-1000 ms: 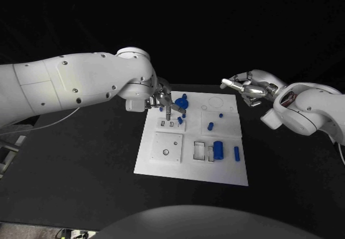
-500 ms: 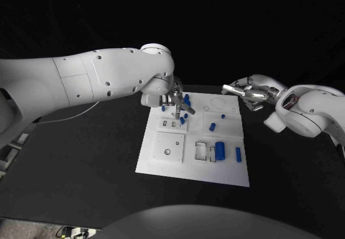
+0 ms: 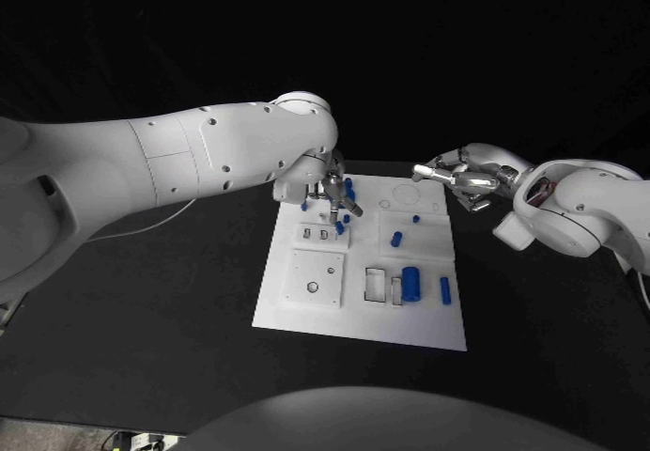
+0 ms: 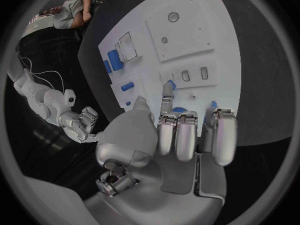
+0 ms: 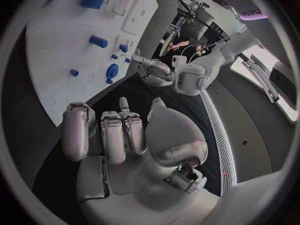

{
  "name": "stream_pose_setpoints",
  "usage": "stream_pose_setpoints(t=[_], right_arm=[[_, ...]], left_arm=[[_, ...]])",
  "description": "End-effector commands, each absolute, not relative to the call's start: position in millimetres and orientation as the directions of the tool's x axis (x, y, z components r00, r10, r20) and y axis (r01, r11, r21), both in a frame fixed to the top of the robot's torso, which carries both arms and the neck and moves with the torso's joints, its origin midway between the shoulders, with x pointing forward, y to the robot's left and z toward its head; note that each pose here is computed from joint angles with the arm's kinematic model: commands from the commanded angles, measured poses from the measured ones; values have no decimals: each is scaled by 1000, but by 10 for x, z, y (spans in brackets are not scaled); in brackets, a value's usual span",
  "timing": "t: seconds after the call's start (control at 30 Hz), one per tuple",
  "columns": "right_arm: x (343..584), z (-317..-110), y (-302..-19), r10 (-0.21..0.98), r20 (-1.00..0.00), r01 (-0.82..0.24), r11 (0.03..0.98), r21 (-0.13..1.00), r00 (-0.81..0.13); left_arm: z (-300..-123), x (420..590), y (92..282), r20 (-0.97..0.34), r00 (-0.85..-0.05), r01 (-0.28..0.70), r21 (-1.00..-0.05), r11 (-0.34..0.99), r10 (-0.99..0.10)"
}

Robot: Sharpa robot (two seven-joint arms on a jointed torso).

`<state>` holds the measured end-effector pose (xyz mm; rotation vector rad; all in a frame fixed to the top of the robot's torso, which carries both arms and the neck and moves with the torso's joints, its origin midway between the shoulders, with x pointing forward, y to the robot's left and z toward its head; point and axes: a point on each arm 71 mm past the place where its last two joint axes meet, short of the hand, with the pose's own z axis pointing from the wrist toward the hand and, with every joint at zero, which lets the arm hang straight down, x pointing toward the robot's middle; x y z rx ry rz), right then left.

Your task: Assemble the parts on the task board

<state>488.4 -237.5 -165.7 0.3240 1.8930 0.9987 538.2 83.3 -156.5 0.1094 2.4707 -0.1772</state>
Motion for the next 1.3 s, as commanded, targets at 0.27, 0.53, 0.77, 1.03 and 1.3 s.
stream_pose_setpoints(t=[0.27, 0.53, 0.77, 1.03, 1.3], right_arm=[[4881, -1682, -2414, 570, -618, -180, 639, 748, -542], [4878, -1707, -2438, 570, -615, -169, 644, 746, -545], [4879, -1722, -2441, 566, -613, -163, 647, 745, -551], [4878, -1738, -2455, 564, -610, -155, 651, 743, -557], [4877, -1746, -2453, 561, -608, -152, 653, 742, -561]], left_arm=[[-1666, 5425, 1031, -618, -786, -12, 54, 998, 24], [-1714, 5444, 1070, -619, -785, -32, 49, 998, 5], [-1801, 5454, 1073, -614, -789, -57, 28, 998, -28], [-1867, 5467, 1063, -610, -791, -72, 19, 997, -45], [-1913, 5472, 1036, -611, -789, -79, -1, 997, -63]])
